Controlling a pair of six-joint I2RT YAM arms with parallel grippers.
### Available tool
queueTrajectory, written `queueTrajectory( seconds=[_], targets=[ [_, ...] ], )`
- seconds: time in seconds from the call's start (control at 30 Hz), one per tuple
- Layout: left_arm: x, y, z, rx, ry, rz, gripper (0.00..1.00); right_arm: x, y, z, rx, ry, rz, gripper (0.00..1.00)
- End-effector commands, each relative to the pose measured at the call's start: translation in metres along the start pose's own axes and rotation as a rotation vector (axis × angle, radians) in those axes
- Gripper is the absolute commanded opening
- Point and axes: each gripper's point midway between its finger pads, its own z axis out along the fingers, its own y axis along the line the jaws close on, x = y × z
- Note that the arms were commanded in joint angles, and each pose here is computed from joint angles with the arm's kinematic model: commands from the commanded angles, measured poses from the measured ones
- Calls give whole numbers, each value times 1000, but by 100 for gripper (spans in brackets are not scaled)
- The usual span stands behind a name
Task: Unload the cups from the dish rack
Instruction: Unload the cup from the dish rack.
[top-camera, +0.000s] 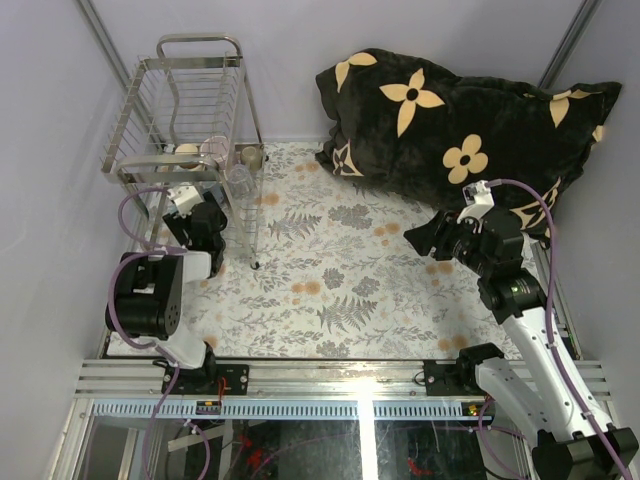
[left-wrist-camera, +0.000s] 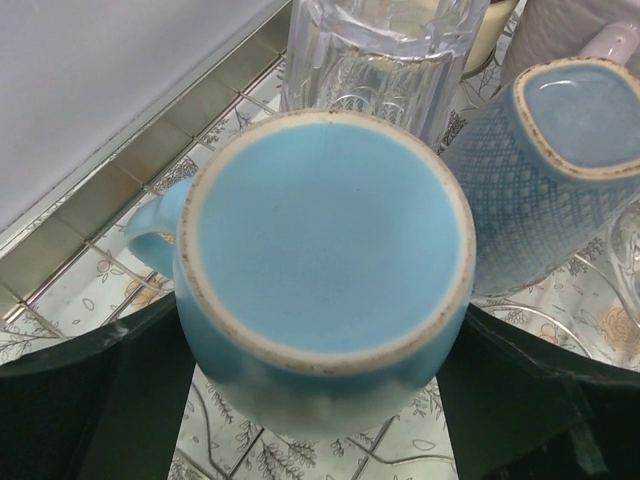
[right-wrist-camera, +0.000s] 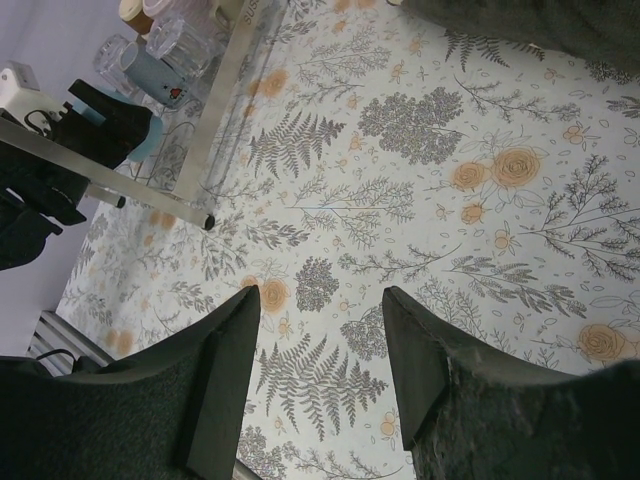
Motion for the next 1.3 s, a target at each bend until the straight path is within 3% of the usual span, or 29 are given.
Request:
queueTrajectory(
  seconds=[0.0,0.13,1.27],
  targets=[
    [-17,6,-8,-5,-39,-57,22,-9,10,-4,-36,-39,-37,59],
    [-20,8,-15,4,-33,-72,18,-9,12,-6,-43,-42,-38,59],
    [-32,-29,-56,216,-7,-271,16,-2,12,-15,-56,-53,-46,60]
  ],
)
